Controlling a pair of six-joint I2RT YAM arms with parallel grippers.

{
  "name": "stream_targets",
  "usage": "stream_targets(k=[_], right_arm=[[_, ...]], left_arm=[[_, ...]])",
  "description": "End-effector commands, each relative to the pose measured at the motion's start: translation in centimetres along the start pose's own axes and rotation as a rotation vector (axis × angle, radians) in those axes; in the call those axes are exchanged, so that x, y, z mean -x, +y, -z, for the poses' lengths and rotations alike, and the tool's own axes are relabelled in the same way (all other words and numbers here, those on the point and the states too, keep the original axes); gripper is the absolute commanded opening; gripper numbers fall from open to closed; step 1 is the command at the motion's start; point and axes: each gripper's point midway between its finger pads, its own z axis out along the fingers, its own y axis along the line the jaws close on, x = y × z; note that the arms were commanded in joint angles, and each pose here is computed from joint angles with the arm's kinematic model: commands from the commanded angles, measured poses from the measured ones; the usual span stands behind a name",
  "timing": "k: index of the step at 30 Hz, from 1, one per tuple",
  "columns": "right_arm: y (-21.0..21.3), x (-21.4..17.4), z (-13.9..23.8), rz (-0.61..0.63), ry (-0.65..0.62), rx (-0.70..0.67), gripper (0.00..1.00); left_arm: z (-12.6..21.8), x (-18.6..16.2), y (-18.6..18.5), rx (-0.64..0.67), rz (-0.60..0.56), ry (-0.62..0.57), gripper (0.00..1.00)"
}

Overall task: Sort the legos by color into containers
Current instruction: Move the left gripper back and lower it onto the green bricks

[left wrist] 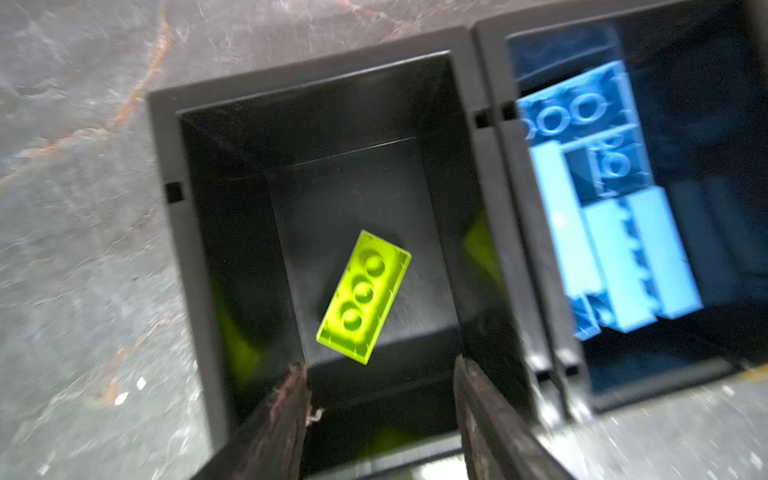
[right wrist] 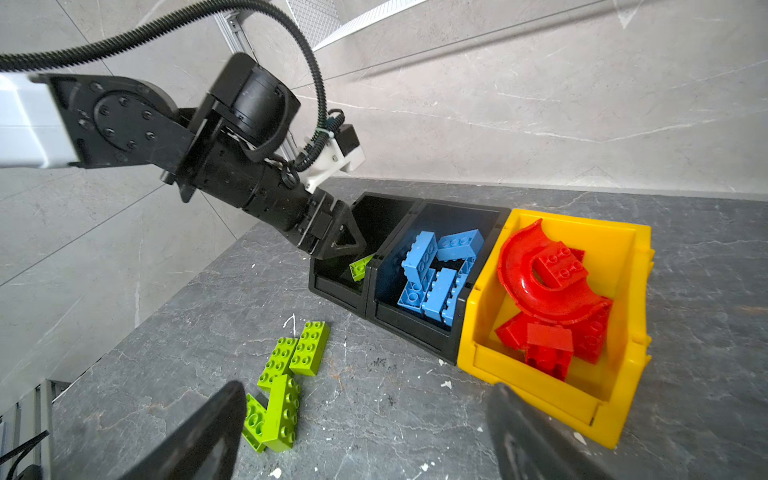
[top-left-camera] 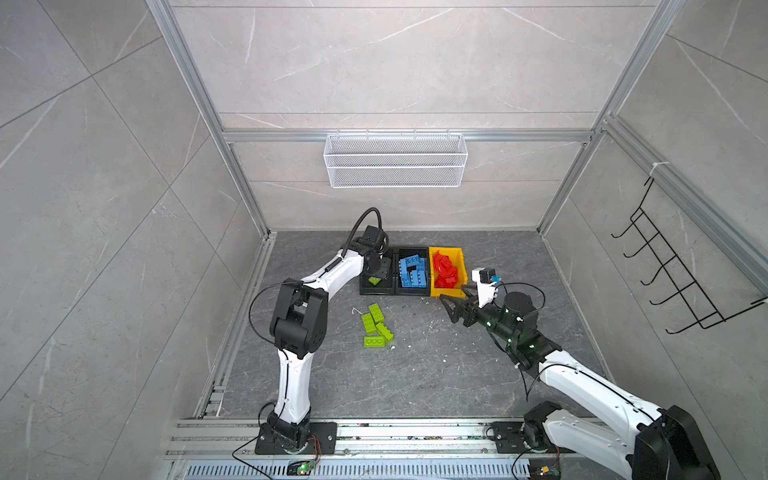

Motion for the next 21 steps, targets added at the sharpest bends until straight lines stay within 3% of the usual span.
stream_targets(k=[1,6,11,21], right_arm=[[0.1,1.4,-0.1,0.020,-0.017,-0.004,0.92],[0.3,1.2,-0.4,0.011,-0.002,0.011,0.92],[0.2,1.1,-0.4,0.012,0.000,0.008,0.92],[-0.3,1.7,0.7,0.023,-0.086,-0.027,0.90]], left_arm=[[6.4,0.7,-0.9,-0.004,0.060,-0.073,0.62],[8.6,-5.4,-2.5,-0.022,0.162,-0.007,0.62],[8.5,-11.3,-4.8,-0.043,0.240,0.052,0.62],[6.4,-15.8,-7.2,-0.073,0.277,0.099,0.62]])
